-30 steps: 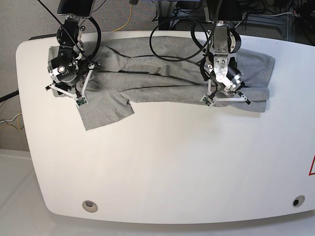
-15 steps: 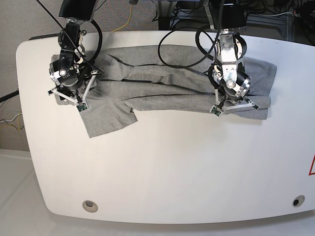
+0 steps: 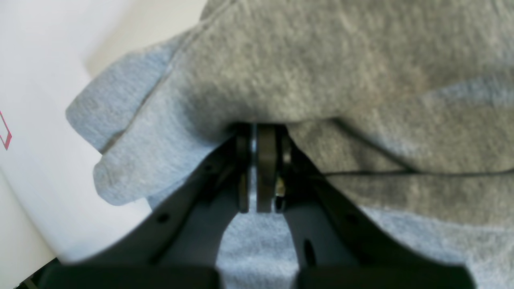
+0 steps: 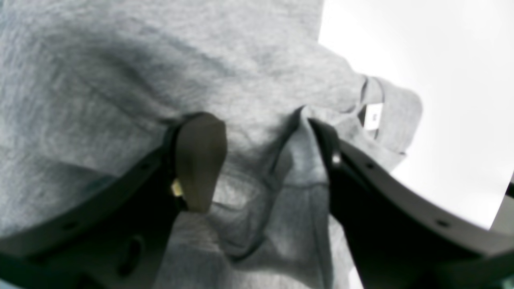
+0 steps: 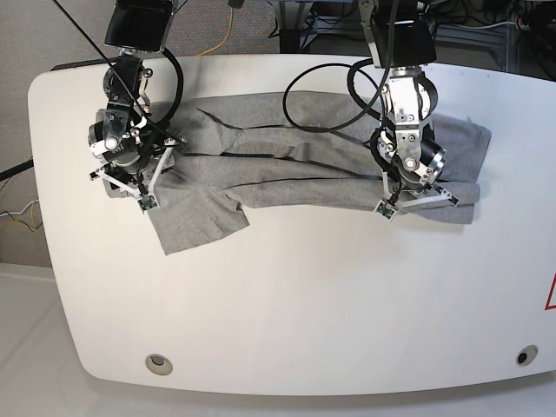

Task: Fold the T-shirt properly
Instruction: 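Hold the shirt with both grippers and pull the ends apart to flatten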

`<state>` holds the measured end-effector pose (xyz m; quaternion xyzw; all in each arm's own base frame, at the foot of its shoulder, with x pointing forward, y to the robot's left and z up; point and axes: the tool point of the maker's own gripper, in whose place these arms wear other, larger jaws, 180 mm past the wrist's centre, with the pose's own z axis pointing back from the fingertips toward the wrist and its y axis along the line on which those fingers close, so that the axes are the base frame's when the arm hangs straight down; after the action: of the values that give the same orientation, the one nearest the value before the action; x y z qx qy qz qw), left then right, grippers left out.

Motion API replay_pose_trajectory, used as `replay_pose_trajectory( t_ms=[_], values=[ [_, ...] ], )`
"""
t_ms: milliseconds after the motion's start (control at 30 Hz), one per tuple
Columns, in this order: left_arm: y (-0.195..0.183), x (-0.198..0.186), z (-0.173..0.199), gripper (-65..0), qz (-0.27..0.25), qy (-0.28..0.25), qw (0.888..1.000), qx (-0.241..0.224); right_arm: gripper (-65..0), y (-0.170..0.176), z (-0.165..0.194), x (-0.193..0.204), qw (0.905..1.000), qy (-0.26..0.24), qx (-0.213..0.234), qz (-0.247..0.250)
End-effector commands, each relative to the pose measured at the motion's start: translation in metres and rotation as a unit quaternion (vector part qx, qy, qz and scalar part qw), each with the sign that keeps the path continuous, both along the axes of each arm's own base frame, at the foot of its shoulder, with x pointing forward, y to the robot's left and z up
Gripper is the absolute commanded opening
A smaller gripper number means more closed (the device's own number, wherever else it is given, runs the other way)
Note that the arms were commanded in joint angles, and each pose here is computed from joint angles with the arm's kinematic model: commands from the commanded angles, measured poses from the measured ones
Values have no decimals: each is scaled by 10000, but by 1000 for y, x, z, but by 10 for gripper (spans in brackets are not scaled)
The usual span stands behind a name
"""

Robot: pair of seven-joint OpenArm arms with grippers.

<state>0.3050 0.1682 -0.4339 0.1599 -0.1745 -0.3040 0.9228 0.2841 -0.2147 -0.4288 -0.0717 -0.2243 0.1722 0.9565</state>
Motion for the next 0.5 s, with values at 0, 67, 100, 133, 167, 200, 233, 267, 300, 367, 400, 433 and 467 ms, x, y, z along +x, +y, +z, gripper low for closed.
replay_pose_trajectory(
  t_ms=[0, 67, 100, 133, 167, 200, 233, 267, 300, 367, 400, 433, 467],
  values=[
    [-17, -18, -21, -627, -157, 432, 9983, -347, -307, 4, -21, -24, 9978, 657, -48, 76],
    [-18, -14, -19, -627, -174, 374, 9985, -371, -307, 4, -16, -16, 9983, 573, -55, 75],
    [-18, -14, -19, -627, -182, 356, 9985, -383, -307, 4, -15, -15, 9984, 557, -55, 75],
    [-19, -12, -18, -627, -196, 319, 9985, -404, -307, 3, -14, -13, 9985, 542, -61, 74],
    [-20, -10, -17, -627, -215, 270, 9985, -432, -307, 3, -15, -13, 9984, 549, -57, 73],
    [-21, -7, -16, -627, -237, 225, 9984, -451, -307, 3, -15, -13, 9984, 556, -53, 71],
    [-23, -4, -14, -627, -258, 169, 9984, -474, -307, 3, -15, -10, 9985, 547, -54, 69],
    [-23, -2, -13, -627, -270, 130, 9984, -489, -307, 3, -14, -8, 9986, 531, -48, 67],
    [-24, -1, -14, -627, -286, 116, 9982, -515, -307, 2, -14, -5, 9986, 530, -45, 63],
    [-27, 1, -15, -627, -310, 109, 9979, -554, -307, 2, -14, -2, 9985, 543, -33, 56],
    [-28, 2, -16, -627, -322, 126, 9977, -575, -307, 1, -15, -1, 9984, 556, -29, 52],
    [-29, 4, -17, -627, -334, 136, 9976, -594, -307, 0, -16, -2, 9983, 579, -39, 49],
    [-31, 6, -19, -627, -357, 150, 9972, -634, -307, -6, -16, -2, 9982, 593, -92, 41]
  ],
)
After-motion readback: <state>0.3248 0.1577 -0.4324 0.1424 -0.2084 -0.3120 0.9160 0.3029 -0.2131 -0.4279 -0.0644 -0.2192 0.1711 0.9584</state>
